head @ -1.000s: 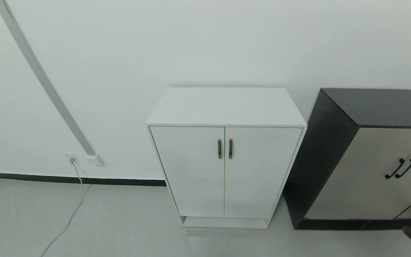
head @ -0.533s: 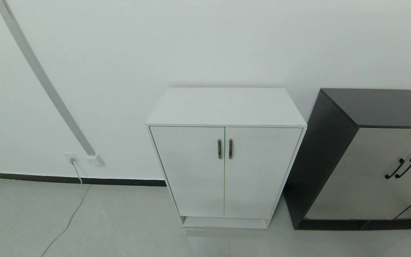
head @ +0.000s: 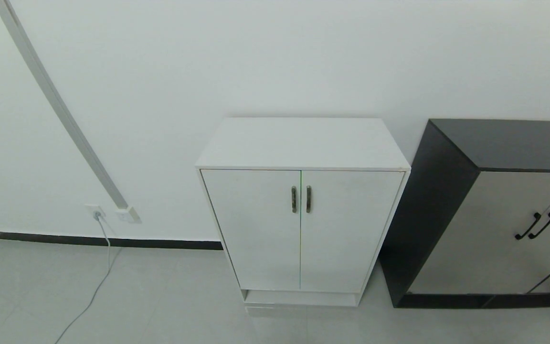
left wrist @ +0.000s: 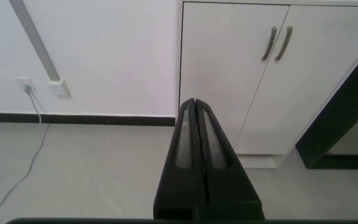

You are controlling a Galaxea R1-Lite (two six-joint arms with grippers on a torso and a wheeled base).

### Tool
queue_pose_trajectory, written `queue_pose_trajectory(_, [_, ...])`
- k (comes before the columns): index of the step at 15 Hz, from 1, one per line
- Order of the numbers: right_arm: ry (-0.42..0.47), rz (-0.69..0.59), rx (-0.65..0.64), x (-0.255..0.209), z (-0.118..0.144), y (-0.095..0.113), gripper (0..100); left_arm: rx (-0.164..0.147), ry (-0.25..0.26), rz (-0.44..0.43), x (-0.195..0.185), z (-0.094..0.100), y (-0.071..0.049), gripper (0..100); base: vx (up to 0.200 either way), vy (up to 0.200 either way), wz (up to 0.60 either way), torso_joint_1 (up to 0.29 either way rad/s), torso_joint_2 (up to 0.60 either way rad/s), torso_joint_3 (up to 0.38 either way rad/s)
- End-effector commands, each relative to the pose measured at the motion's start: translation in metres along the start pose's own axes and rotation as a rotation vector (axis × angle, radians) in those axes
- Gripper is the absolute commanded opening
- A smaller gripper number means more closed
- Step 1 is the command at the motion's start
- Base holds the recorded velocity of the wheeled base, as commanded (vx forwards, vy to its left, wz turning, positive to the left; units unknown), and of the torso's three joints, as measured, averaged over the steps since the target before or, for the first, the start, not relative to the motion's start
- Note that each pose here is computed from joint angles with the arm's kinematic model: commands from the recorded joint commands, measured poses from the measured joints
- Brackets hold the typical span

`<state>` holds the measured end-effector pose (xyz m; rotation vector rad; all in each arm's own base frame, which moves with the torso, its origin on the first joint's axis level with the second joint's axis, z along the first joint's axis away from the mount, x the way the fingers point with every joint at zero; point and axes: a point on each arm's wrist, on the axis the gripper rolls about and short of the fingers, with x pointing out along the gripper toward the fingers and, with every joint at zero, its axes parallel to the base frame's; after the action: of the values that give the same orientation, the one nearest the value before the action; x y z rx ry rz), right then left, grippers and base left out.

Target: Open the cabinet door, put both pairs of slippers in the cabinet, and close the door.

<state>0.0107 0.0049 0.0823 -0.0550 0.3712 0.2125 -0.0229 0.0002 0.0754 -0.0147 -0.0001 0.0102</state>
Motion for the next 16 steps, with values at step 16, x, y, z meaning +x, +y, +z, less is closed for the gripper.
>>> queue_pose_trajectory(16, [-0.159, 0.311, -0.106, -0.015, -0.009, -0.002, 0, 0.001, 0.000, 0.001, 0.000, 0.000, 0.000, 0, 0.000, 0.000, 0.00, 0.000, 0.00, 0.000])
